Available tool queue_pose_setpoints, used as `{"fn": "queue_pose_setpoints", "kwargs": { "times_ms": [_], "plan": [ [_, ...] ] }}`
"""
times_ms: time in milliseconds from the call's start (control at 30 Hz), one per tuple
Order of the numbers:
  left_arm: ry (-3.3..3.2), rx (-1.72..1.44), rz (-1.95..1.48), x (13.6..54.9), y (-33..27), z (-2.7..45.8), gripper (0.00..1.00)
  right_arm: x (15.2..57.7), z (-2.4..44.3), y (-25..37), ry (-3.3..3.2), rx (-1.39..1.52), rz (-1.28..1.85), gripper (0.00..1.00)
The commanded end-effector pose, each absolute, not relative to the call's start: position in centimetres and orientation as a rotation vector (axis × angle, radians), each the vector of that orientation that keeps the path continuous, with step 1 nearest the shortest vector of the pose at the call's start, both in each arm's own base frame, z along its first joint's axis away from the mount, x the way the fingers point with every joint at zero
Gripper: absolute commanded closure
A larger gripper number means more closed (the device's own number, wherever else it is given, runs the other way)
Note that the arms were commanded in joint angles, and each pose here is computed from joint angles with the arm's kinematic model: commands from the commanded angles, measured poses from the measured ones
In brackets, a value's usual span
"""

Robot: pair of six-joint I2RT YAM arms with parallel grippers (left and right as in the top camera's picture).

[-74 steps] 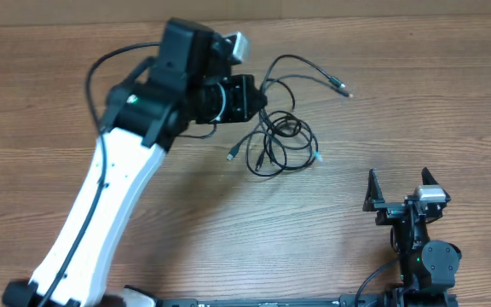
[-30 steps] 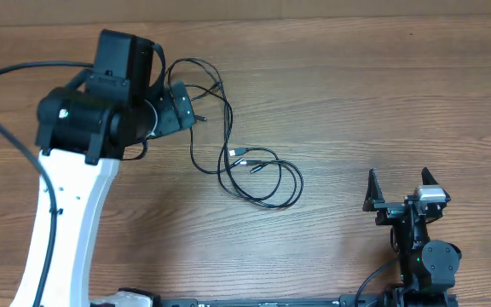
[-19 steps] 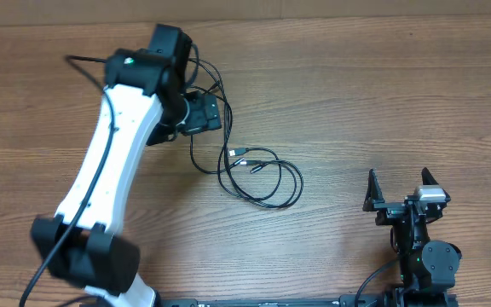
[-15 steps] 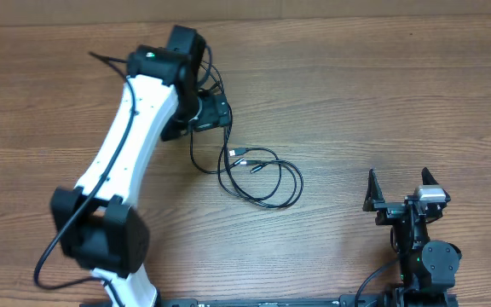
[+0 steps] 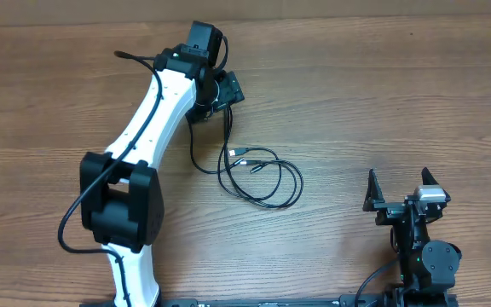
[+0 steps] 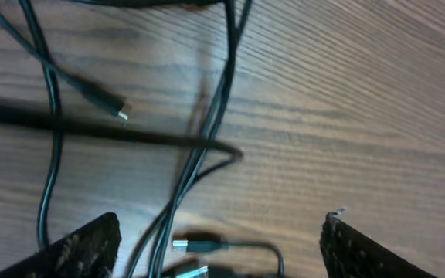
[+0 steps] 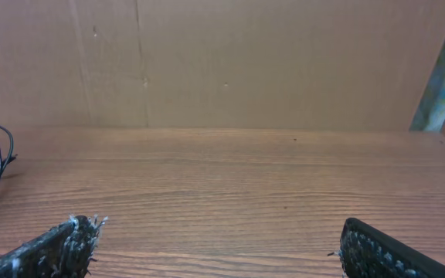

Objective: Untangle cables

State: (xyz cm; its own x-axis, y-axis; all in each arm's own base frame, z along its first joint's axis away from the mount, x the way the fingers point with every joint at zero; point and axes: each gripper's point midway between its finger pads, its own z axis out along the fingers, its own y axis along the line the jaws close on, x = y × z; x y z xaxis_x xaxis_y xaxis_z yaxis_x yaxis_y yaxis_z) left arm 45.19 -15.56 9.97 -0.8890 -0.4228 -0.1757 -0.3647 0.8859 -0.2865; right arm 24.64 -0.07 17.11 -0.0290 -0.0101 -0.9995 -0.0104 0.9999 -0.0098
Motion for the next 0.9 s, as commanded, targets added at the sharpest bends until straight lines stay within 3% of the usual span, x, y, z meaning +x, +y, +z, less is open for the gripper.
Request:
{"fn": "queue_pose_setpoints", "kwargs": {
  "times_ms": [0,67,100,133,167,267,467,667,867],
  "plan": [
    [2.834,-0.729,-0.288,45.5,-15.5,6.7,0.21,24.6,17.0,-0.1,1.595,-0.012,0.005,0.0],
    [2.844,-0.74,-0.277,45.7,-15.6,5.4,0.33,24.6,17.0,-0.1,1.595,-0.012,0.005,0.0],
    [2.848,-0.75,-0.274,45.7,-15.6,4.9,0.5,24.6,17.0,-0.1,1.595,-0.012,0.005,0.0],
    [2.844,-0.772,-0.275,45.8,-15.5,4.7,0.72,24.6,17.0,-0.1,1.595,-0.012,0.005,0.0],
    [2.838,-0.778,-0.277,45.9,-15.4,4.8,0.83,24.6,17.0,-0.1,1.595,-0.012,0.005,0.0],
    [2.809,-0.781,-0.316,46.5,-15.3,6.0,0.96,24.6,17.0,-0.1,1.595,-0.012,0.005,0.0],
    [2.733,-0.712,-0.615,47.1,-17.1,12.8,0.96,24.6,17.0,-0.1,1.595,-0.012,0.005,0.0],
    [2.486,-0.551,-0.885,46.5,-18.4,25.9,0.96,24.6,17.0,-0.1,1.595,-0.012,0.005,0.0],
    [2.193,-0.306,-0.974,42.4,-18.7,38.4,0.96,24.6,17.0,-0.1,1.595,-0.012,0.005,0.0]
  ]
}}
